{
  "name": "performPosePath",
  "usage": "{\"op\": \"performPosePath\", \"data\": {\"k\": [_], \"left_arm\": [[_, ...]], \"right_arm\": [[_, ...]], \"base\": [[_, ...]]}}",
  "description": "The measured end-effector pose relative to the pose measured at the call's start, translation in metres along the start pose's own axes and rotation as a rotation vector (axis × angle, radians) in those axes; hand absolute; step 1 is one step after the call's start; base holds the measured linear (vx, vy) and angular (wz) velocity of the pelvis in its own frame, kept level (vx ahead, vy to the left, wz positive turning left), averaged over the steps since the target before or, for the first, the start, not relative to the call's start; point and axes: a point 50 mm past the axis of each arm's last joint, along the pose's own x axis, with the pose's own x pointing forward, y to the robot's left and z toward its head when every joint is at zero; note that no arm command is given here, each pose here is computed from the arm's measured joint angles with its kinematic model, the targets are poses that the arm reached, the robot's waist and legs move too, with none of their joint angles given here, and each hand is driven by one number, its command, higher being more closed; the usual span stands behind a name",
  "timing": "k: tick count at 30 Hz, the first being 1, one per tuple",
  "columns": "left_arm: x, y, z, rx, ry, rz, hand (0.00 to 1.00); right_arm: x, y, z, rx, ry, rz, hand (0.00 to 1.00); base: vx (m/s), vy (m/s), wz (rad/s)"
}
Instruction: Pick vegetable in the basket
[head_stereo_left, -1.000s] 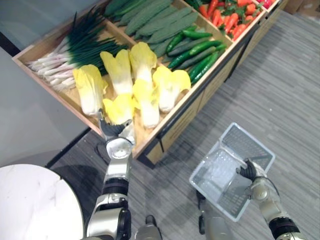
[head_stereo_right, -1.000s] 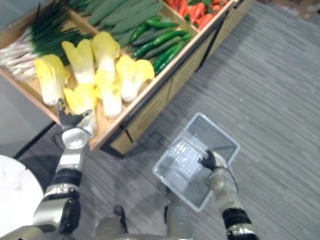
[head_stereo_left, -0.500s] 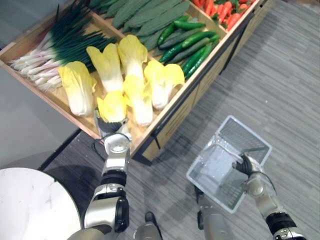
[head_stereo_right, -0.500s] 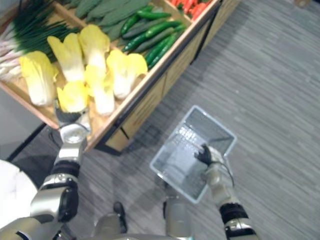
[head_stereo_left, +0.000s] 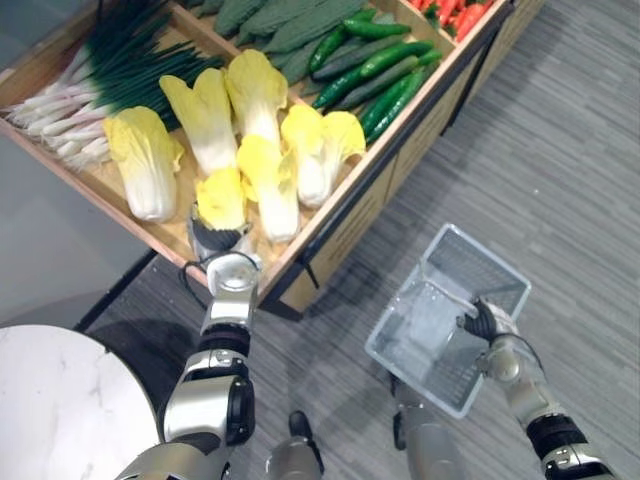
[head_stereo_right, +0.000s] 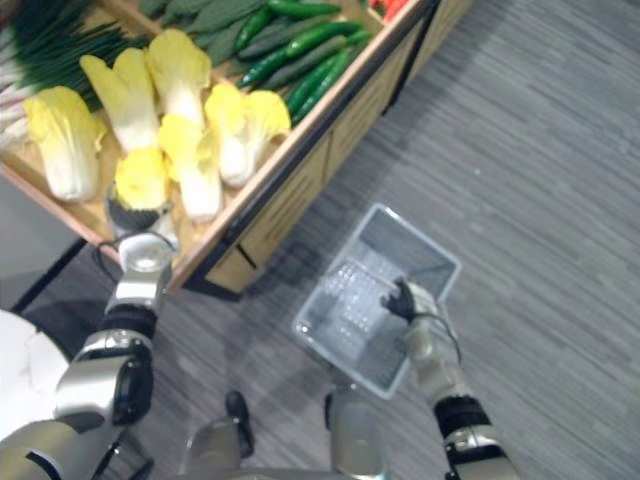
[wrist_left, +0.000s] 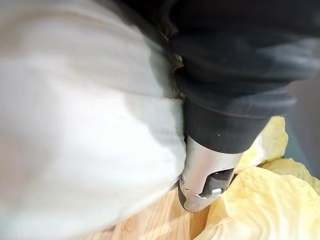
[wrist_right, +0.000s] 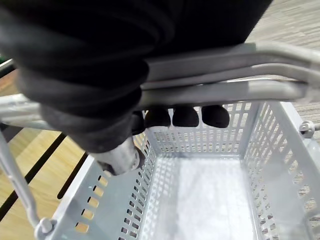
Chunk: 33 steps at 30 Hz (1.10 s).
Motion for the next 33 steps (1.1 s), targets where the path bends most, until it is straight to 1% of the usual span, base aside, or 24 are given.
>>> {"op": "performPosePath", "data": {"k": [6,9,17,22,33], "left_arm": [[0.010,0.010,-0.002,0.032,0.031,0.036,1.00],[0.011,0.012,-0.006,0.041,0.046,0.037,1.00],[0.011,0.013,-0.011,0.050,0.063,0.033,1.00],[0.011,0.013,-0.009,0.054,0.052,0.030,1.00],[-0.001,0.022,-0.031,0.087,0.068,0.038,1.00]], "right_arm": [[0.001,0.000,0.007,0.004,-0.052,0.004,1.00],[0.000,0.000,0.006,-0.032,-0.067,0.022,1.00],[-0.005,0.004,-0.002,-0.042,-0.047,0.039,1.00],[-0.010,0.011,-0.009,-0.040,-0.022,0.062,1.00],[-0.022,0.032,-0.019,-0.022,0.035,0.124,1.00]], "base": [[0.00,-0.037,-0.10],[-0.01,-0.034,-0.03],[0.01,-0.002,0.01],[0.02,0.001,0.12],[0.04,0.005,0.05]]}}
